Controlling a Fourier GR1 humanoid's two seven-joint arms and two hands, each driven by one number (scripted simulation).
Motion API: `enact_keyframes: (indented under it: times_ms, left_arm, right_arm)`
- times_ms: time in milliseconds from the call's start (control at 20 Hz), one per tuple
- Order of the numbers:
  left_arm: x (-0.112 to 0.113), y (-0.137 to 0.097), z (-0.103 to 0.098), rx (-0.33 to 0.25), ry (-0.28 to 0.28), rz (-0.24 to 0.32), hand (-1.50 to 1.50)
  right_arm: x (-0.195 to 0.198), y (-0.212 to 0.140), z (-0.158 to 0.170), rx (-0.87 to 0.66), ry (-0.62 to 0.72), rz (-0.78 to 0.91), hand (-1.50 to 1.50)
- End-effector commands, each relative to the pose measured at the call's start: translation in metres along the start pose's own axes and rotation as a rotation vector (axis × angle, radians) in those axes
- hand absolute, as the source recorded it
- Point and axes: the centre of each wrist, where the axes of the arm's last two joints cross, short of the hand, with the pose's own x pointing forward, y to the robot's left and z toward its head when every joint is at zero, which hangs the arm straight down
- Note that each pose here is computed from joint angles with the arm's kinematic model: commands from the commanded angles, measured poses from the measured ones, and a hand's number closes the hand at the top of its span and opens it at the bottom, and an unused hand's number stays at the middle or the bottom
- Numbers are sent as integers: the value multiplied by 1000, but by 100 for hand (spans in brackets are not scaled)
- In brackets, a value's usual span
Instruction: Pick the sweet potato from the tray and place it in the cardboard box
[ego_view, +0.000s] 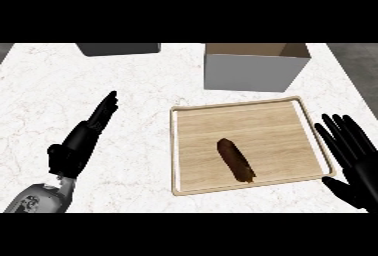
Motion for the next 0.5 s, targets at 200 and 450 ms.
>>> enact_keyframes:
  times_ms: [200,450]
  left_arm:
    - [-6,-4,2,-10,19,-2,0]
    - [-6,-12,0,-32,0,-2,0]
  right_arm:
    - [70,-14,23,169,36,167,-150]
    - [130,-33,33,288,148,154,-150]
